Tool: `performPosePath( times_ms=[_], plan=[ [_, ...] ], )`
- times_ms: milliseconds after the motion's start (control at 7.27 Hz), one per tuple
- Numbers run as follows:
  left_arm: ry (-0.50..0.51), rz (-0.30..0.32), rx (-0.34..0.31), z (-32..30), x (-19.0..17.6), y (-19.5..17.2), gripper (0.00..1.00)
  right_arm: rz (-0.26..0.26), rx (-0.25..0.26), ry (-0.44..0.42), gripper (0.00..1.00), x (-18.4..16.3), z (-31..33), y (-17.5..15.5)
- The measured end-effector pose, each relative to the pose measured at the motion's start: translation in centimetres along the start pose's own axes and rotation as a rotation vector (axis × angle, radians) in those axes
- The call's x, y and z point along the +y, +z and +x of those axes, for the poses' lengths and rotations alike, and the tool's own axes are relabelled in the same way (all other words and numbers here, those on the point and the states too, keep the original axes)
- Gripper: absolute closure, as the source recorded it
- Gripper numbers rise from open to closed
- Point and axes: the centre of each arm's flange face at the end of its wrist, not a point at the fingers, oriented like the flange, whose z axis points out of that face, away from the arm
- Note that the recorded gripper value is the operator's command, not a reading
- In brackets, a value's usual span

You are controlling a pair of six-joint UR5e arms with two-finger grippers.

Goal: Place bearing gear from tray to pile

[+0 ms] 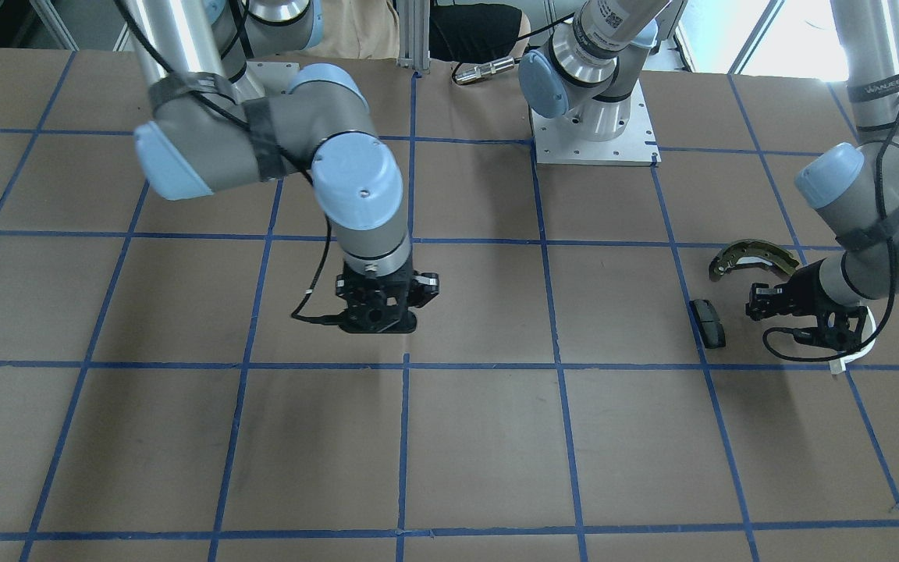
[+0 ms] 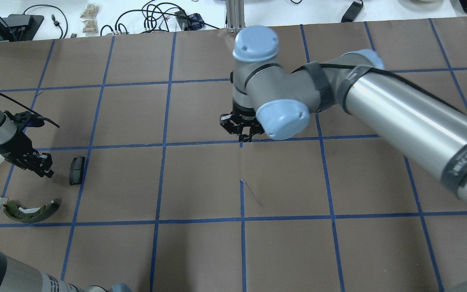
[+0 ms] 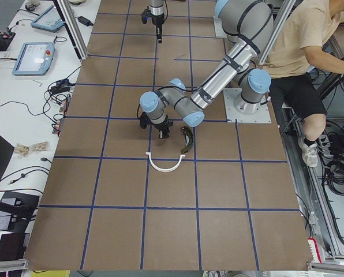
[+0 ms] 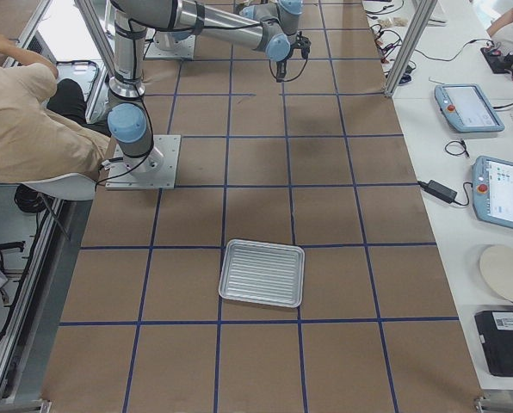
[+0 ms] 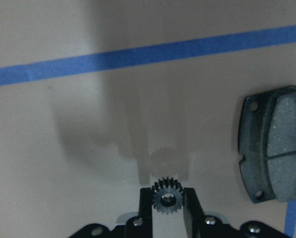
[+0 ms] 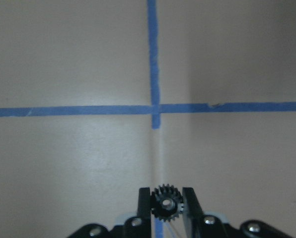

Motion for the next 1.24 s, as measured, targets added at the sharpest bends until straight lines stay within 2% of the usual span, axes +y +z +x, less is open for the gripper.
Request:
performPosePath(
  times_ms=[138,275,412,550,825,1100,1238],
  plan=[
    [0.0,0.002,-0.003,-0.1,0.0,-0.2,0.0,-0.02,0.006,-0.008,0.0,1.8,-3.1,2.4],
    [0.002,0.004,-0.007,0.0,-0.1,-0.5,0.0,-0.033,-0.006,-0.001,0.0,2.6,-4.7,3.9],
    [0.005,0.008,-0.008,0.6,-0.2,-1.0,0.0,-0.053,-0.045,0.015,0.0,2.3,-5.2,4.0],
    [0.004,0.014,-0.006,1.5,-0.4,-2.0,0.0,-0.067,-0.069,0.012,0.0,0.6,-4.1,3.0],
    [0.021,0.034,-0.033,6.7,-2.5,-5.6,0.0,-0.049,-0.021,-0.063,0.0,-4.8,3.1,-0.9],
    [0.001,0.044,-0.068,16.4,-4.7,-8.5,0.0,-0.027,-0.007,-0.14,0.0,-8.4,12.3,-5.6],
    [-0.002,0.052,-0.074,22.0,-5.3,-8.9,0.0,0.008,-0.009,-0.141,0.0,-9.6,17.2,-8.5]
  ],
)
